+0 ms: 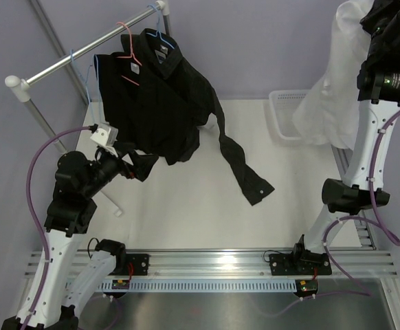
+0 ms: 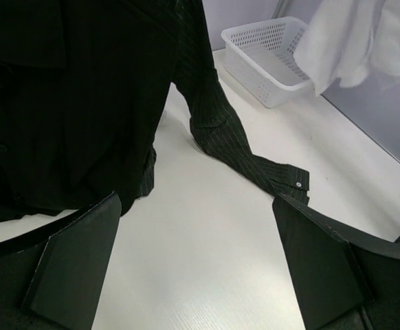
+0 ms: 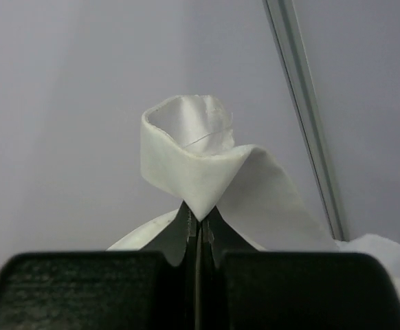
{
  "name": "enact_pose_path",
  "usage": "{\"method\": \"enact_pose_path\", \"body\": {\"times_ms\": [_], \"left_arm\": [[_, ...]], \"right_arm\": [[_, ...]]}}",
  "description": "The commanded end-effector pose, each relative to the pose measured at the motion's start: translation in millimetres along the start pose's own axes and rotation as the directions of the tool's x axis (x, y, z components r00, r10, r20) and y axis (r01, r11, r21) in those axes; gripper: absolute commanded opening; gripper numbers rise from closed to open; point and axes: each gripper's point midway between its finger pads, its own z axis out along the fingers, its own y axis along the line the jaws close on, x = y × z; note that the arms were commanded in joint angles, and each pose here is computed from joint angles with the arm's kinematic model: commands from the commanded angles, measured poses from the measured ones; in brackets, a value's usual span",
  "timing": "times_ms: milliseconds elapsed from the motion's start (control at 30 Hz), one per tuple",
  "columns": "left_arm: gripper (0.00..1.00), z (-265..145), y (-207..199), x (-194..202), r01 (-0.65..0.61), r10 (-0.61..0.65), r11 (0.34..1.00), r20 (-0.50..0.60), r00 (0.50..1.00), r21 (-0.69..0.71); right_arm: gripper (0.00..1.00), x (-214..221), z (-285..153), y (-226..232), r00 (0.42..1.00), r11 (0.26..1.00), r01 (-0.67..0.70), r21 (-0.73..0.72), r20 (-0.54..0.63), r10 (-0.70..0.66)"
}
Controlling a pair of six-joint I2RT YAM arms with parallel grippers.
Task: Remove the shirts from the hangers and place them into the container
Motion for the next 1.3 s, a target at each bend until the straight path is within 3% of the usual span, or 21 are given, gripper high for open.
{"method": "enact_pose_path", "body": {"times_ms": [0,100,200,333,500,600,667,733,800,833,867,1067,1100,1167,1200,1267], "left_arm": [[0.99,4,1,-8,-0.024,0.024,1.000,0.038,0.999,0.004],[0.99,6,0,-5,-0.016,0.016,1.000,0.026,1.000,0.012],[0.99,9,4,-3,-0.013,0.013,1.000,0.015,1.000,0.002],[0.99,10,5,-2,-0.015,0.015,1.000,0.013,1.000,-0.003],[0.99,10,7,-1,-0.015,0.015,1.000,0.011,1.000,-0.009],[0.99,10,7,-2,-0.016,0.017,1.000,0.014,1.000,-0.010],[0.99,10,7,-1,-0.015,0.015,1.000,0.011,1.000,-0.012],[0.99,9,6,-2,-0.018,0.018,1.000,0.017,1.000,-0.011],[0.99,9,6,-2,-0.018,0.018,1.000,0.017,1.000,-0.013],[0.99,8,5,-3,-0.020,0.020,1.000,0.021,1.000,-0.011],[0.99,7,5,-3,-0.019,0.019,1.000,0.022,1.000,-0.009],[0.99,1,4,-9,-0.033,0.034,0.999,0.048,0.998,-0.022],[0.99,0,6,-10,-0.037,0.038,0.999,0.053,0.998,-0.033],[0.99,-2,7,-11,-0.040,0.043,0.998,0.057,0.997,-0.044],[0.99,-2,7,-12,-0.041,0.044,0.998,0.058,0.997,-0.048],[0.99,-3,9,-12,-0.041,0.044,0.997,0.055,0.997,-0.062]], "right_arm": [[0.00,-41,19,18,0.981,0.982,-0.086,-0.166,0.156,0.112],[0.00,-45,37,19,0.967,0.976,-0.066,-0.207,0.228,0.113],[0.00,0,67,7,0.980,0.979,-0.054,-0.197,0.177,0.090],[0.00,114,102,-36,1.000,0.994,-0.020,-0.112,-0.014,0.018],[0.00,231,102,-95,0.979,1.000,-0.022,0.022,-0.203,0.026],[0.00,313,87,-133,0.924,0.991,-0.023,0.133,-0.375,0.072],[0.00,345,72,-151,0.881,0.974,-0.032,0.223,-0.454,0.133],[0.25,368,57,-160,0.848,0.964,-0.034,0.263,-0.503,0.168],[0.44,367,52,-158,0.841,0.964,-0.038,0.262,-0.513,0.173],[0.63,366,47,-159,0.832,0.963,-0.024,0.269,-0.529,0.169],[0.69,359,45,-157,0.833,0.963,-0.019,0.268,-0.528,0.164],[0.93,262,21,-120,0.883,0.983,-0.002,0.186,-0.461,0.089],[0.95,229,11,-106,0.902,0.987,-0.013,0.162,-0.424,0.082],[0.99,216,-9,-103,0.900,0.990,0.002,0.143,-0.431,0.061],[1.00,186,-22,-91,0.918,0.993,-0.005,0.114,-0.393,0.050],[0.99,187,-44,-92,0.908,0.995,0.018,0.096,-0.419,0.024]]}}
